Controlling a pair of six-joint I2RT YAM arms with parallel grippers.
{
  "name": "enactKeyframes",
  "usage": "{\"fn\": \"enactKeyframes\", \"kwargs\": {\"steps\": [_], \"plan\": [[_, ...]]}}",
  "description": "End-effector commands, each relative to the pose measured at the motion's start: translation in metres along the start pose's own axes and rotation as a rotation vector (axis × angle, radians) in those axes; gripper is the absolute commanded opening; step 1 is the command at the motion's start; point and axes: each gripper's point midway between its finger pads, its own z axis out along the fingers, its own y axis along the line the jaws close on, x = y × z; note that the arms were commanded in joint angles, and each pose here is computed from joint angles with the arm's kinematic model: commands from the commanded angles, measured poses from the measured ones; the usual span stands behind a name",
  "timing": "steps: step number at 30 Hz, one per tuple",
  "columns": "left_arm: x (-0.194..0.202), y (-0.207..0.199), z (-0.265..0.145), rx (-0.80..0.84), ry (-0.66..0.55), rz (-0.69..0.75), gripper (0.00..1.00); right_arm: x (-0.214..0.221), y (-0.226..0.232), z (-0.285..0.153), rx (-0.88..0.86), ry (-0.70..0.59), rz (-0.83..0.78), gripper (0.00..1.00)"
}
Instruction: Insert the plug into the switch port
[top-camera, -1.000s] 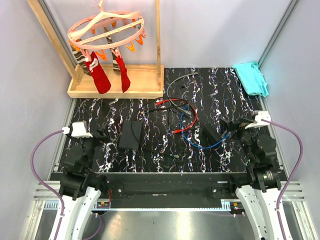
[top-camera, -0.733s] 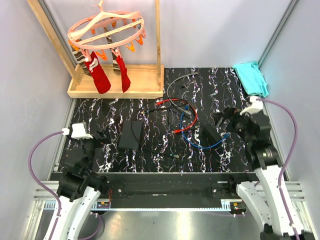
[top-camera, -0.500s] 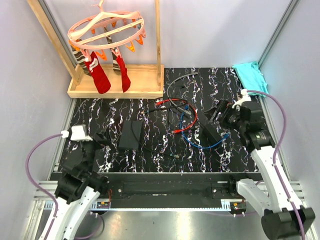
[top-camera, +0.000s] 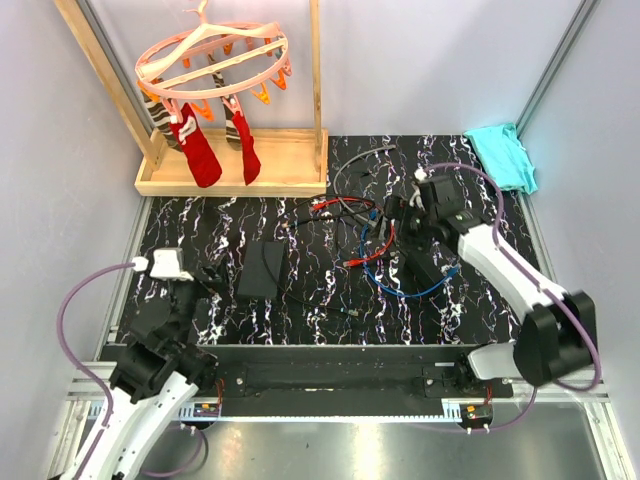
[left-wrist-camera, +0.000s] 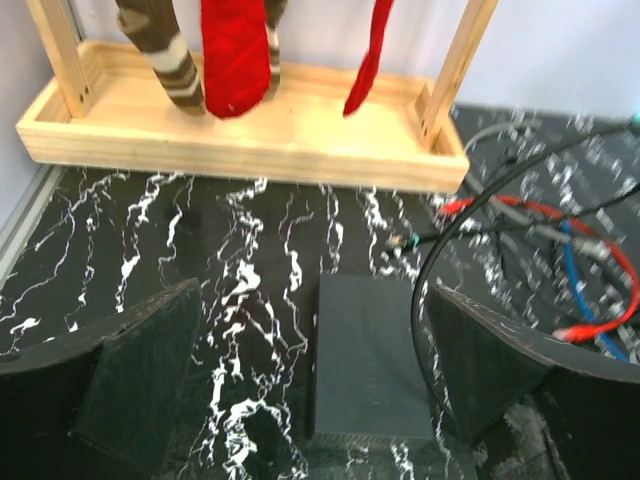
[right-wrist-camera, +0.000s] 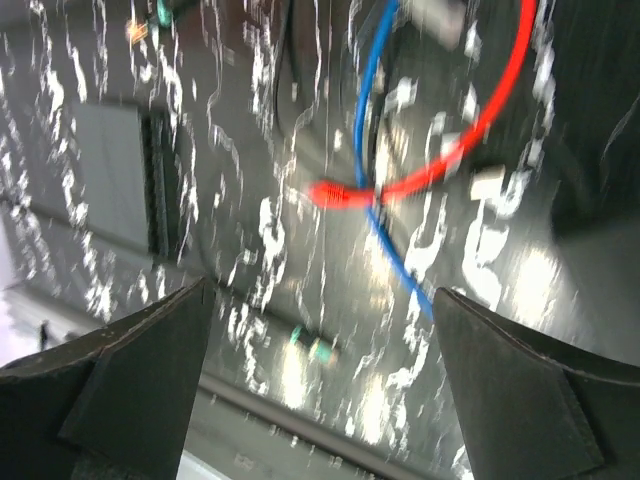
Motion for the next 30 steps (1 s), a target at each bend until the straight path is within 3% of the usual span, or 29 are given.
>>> {"fn": "enactKeyframes", "kwargs": {"steps": [1, 9, 17, 20, 25, 30], "plan": [[0.003, -0.006, 0.012, 0.001, 0.064, 0.046, 0.99, -0.059, 0.019, 0.006, 0.003, -0.122, -0.161, 1.0], [0.011, -0.026, 0.024, 0.063, 0.169, 0.067, 0.99, -0.138, 0.056, -0.009, -0.013, -0.278, -0.472, 1.0], [0.016, -0.026, 0.033, 0.041, 0.205, 0.081, 0.99, -0.179, 0.09, 0.024, -0.111, -0.278, -0.561, 1.0], [0.017, -0.026, 0.032, 0.044, 0.203, 0.081, 0.99, -0.173, 0.09, 0.051, -0.137, -0.222, -0.572, 1.0], [0.019, -0.031, 0.036, 0.053, 0.206, 0.051, 0.99, -0.12, 0.072, 0.084, -0.119, -0.08, -0.577, 1.0], [0.011, -0.045, 0.049, 0.073, 0.2, -0.003, 0.99, -0.064, 0.052, 0.079, -0.077, 0.0, -0.56, 1.0]]}}
